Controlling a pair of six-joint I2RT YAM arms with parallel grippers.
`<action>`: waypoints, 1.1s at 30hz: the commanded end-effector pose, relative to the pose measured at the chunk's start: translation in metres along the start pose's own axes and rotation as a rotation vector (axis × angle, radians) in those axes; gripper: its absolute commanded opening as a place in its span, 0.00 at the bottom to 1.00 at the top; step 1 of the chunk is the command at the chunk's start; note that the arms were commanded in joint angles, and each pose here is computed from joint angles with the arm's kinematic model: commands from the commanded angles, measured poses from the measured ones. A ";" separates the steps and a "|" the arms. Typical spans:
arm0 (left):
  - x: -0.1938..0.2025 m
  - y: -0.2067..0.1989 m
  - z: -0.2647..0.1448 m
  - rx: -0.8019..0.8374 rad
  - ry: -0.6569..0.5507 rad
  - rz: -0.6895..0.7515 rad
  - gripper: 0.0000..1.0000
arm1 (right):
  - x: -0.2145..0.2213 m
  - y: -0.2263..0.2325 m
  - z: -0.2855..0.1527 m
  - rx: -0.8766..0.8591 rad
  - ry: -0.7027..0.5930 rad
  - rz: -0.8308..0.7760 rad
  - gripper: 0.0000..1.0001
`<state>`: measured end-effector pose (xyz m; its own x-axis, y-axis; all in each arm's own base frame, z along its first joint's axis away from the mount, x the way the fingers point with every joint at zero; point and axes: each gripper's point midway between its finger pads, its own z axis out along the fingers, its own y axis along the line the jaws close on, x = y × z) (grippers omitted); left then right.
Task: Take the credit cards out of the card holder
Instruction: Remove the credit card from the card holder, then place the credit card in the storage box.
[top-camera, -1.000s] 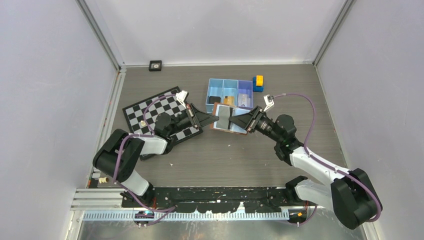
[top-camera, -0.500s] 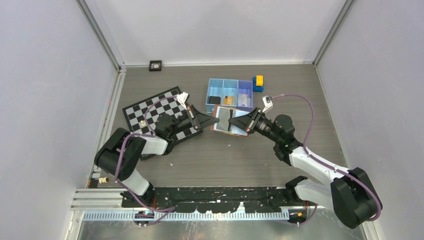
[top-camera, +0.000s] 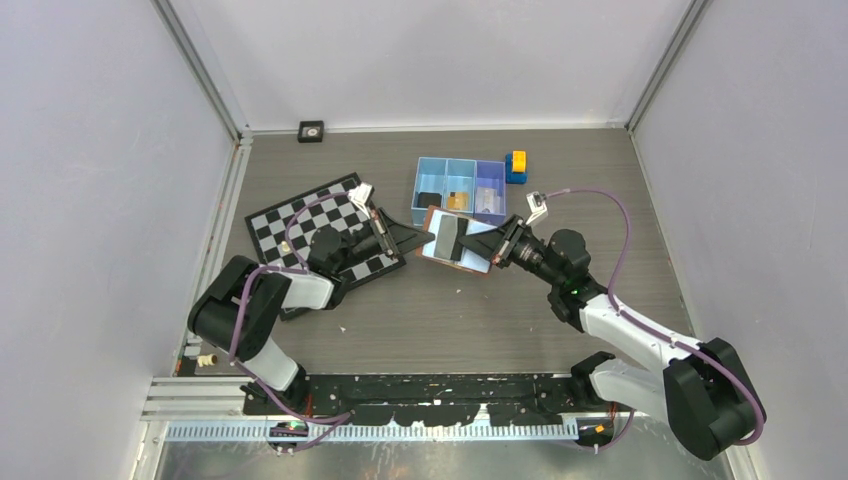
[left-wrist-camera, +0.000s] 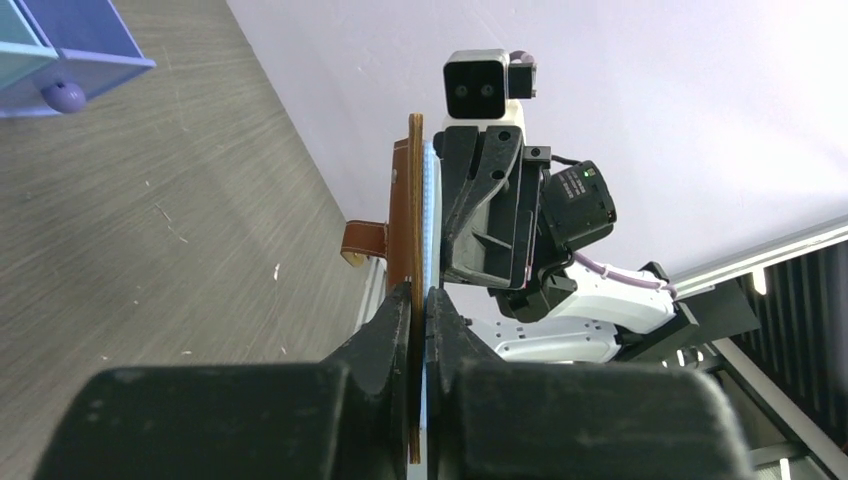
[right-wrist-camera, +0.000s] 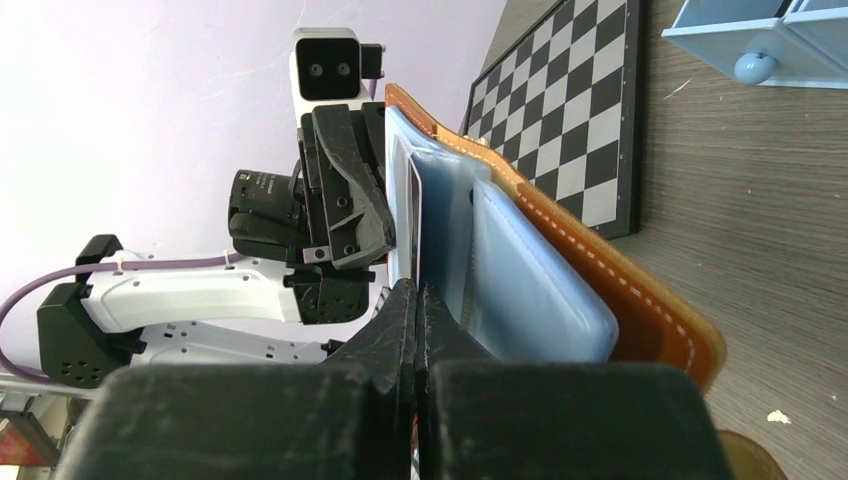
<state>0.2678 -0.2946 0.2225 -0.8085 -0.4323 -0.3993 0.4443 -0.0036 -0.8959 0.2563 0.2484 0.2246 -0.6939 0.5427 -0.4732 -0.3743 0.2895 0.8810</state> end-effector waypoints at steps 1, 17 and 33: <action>-0.013 -0.027 -0.003 0.078 -0.052 0.073 0.00 | -0.013 0.012 0.000 -0.026 -0.041 -0.036 0.00; -0.037 0.001 -0.024 -0.039 -0.143 0.009 0.00 | -0.025 -0.004 -0.006 0.052 -0.087 -0.017 0.00; -0.066 0.050 -0.081 -0.534 -0.257 0.108 0.00 | -0.076 -0.025 0.019 0.260 -0.085 -0.023 0.00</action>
<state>0.3083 -0.2144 0.1898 -0.6909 -0.6191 -0.3733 0.2412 0.2893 -0.9263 0.3073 0.2138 0.2327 -0.6408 0.6011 -0.4775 -0.2285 0.4445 0.8661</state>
